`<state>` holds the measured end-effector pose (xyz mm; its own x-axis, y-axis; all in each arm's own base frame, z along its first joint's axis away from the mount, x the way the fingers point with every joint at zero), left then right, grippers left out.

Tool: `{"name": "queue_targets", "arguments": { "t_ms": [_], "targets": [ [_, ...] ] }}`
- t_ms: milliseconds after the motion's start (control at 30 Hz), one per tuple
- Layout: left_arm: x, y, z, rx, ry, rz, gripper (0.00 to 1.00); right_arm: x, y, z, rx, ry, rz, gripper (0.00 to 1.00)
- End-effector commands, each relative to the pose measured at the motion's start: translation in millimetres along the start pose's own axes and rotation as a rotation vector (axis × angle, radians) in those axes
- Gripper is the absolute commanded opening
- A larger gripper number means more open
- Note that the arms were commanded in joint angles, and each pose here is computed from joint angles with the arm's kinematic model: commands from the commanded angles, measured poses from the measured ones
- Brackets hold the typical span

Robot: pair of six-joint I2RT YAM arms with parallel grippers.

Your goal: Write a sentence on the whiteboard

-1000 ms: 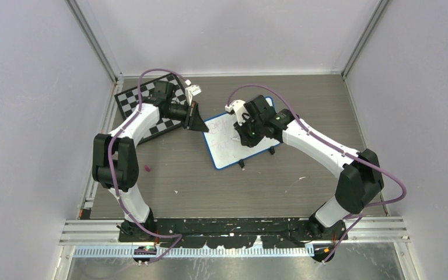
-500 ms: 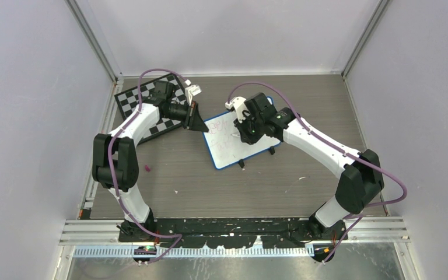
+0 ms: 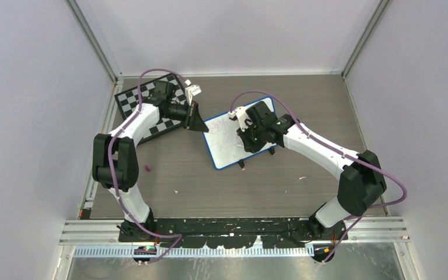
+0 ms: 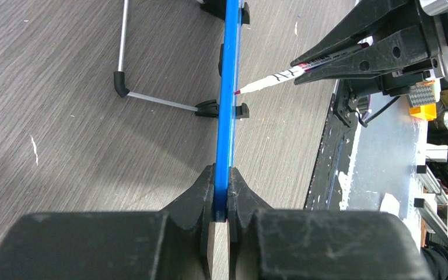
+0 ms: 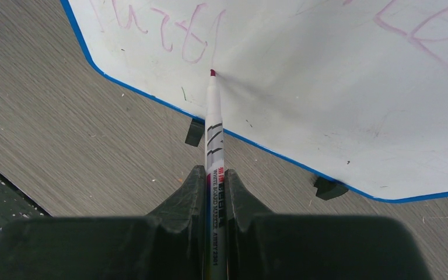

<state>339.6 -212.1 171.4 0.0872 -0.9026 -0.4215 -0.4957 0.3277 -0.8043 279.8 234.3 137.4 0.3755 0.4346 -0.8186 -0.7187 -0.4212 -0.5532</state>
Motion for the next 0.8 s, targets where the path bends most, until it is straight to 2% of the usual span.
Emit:
{"name": "queue_targets", "arguments": {
  "t_ms": [0, 367, 767],
  "targets": [
    [3, 4, 3, 0.024, -0.023, 0.023, 0.0, -10, -23, 1, -0.003, 0.007, -0.1, 0.0],
    [2, 3, 3, 0.028, -0.027, 0.022, 0.0, -14, -52, -3, -0.017, 0.028, -0.152, 0.0],
    [2, 3, 4, 0.026, -0.025, 0.024, 0.0, -16, -43, -18, 0.003, 0.048, -0.133, 0.0]
  ]
}}
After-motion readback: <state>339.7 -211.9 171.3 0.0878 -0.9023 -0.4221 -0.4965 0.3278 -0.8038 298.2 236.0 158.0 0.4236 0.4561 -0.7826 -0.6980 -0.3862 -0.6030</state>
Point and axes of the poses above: each gripper's point midway between its finger pads, its own x axis out along the fingers, its own z axis along the line the jaws close on, y = z × x, the point moved 1 cm from there along -x, back along the fingers, and after that the axes turned 13 degrees about x, right-handed, at the moved point
